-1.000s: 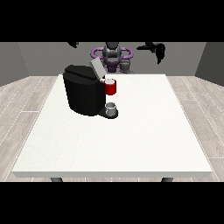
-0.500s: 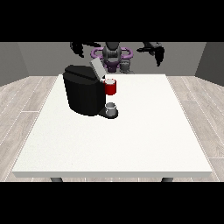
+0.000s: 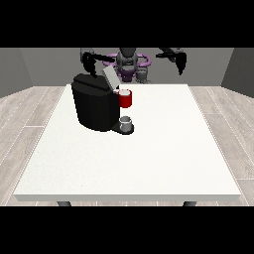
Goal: Insert the coffee pod into the coffee machine and close the lid
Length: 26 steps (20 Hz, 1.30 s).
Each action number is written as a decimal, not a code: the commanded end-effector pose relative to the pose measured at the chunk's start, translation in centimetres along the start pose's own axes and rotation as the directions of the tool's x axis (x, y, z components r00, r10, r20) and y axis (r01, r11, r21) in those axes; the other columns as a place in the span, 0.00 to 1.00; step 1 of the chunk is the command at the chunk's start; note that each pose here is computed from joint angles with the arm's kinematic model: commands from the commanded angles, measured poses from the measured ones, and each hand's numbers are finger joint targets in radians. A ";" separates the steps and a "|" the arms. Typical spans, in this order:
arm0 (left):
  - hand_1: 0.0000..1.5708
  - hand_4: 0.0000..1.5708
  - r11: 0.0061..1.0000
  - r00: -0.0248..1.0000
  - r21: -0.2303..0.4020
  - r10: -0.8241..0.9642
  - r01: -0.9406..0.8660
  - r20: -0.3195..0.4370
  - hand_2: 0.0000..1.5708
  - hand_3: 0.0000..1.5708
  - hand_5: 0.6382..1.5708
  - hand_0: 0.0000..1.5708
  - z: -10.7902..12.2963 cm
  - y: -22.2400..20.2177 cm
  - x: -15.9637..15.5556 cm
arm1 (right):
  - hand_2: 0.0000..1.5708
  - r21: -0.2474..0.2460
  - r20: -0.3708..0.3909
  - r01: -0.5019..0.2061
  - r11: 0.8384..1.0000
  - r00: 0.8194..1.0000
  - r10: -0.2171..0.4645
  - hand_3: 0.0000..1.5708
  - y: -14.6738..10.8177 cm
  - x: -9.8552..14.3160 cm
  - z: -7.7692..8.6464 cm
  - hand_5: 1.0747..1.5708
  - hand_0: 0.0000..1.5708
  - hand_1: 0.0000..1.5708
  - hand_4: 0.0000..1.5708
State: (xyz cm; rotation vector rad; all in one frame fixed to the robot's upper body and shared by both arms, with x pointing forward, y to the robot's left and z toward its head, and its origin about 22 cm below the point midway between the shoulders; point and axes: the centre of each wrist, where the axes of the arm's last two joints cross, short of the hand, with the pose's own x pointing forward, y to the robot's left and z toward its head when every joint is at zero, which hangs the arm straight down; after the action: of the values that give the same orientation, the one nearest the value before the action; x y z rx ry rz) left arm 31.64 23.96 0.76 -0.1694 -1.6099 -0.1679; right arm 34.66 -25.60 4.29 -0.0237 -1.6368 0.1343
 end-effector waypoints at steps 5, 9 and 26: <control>0.00 0.00 0.997 0.999 0.077 -0.035 0.033 0.030 0.00 0.00 1.00 0.00 3.0 3.2 -0.5 | 0.00 0.089 0.052 -0.050 0.995 0.998 0.045 0.00 2.3 1.5 -1.8 1.00 0.00 0.00 0.00; 0.00 0.00 0.997 0.997 0.057 -0.048 0.045 0.055 0.00 0.00 1.00 0.00 2.4 2.2 0.8 | 0.00 0.086 0.077 -0.071 0.994 0.995 0.065 0.00 3.1 0.6 -2.4 1.00 0.00 0.00 0.00; 0.00 0.00 0.995 0.999 0.097 -0.040 0.038 0.020 0.00 0.00 1.00 0.00 2.2 1.2 1.2 | 0.00 0.146 0.054 -0.081 0.986 0.996 0.074 0.00 3.1 4.9 -5.6 1.00 0.00 0.00 0.00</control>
State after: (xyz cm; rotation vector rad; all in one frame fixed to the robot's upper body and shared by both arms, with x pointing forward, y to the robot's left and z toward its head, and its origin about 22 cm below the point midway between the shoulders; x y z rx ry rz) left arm 30.49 26.48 2.91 -0.0703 -1.6794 -0.1314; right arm 39.05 -21.02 7.98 0.0177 -1.7431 0.2863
